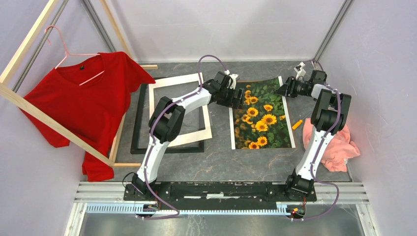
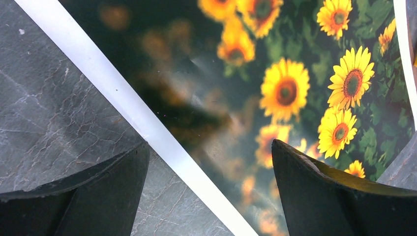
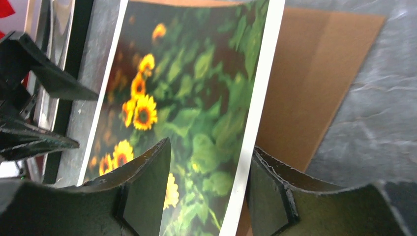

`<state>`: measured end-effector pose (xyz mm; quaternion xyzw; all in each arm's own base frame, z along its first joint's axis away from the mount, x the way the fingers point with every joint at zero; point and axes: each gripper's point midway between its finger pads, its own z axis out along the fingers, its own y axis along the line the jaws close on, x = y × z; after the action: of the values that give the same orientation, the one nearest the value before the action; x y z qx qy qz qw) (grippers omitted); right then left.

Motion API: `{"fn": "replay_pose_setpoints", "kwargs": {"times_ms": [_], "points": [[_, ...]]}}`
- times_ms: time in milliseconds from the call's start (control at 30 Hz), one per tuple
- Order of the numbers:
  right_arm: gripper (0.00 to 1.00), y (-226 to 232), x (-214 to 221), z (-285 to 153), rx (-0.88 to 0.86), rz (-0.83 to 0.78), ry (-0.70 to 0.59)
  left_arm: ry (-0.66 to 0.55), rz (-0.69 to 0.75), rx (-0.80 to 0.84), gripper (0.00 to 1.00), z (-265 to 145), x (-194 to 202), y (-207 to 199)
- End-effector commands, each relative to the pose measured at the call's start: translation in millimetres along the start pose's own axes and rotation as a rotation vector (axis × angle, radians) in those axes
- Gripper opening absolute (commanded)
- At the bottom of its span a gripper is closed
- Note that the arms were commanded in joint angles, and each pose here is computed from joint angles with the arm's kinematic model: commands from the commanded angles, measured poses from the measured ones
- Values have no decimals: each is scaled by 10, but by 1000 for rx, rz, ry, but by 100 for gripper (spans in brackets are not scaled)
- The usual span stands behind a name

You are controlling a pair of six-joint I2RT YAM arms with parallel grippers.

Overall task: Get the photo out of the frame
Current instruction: Pick up the photo from the photo frame.

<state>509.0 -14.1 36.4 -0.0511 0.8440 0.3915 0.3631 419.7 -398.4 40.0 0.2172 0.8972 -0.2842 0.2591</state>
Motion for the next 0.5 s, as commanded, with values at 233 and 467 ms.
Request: {"fn": "replay_pose_setpoints", "kwargs": {"times_ms": [233, 467], "points": [[60, 382, 435, -292, -84, 60, 170, 86, -82, -27, 100, 149, 320, 78], [60, 628, 776, -429, -143, 129, 239, 95, -98, -23, 100, 172, 354, 76]]}}
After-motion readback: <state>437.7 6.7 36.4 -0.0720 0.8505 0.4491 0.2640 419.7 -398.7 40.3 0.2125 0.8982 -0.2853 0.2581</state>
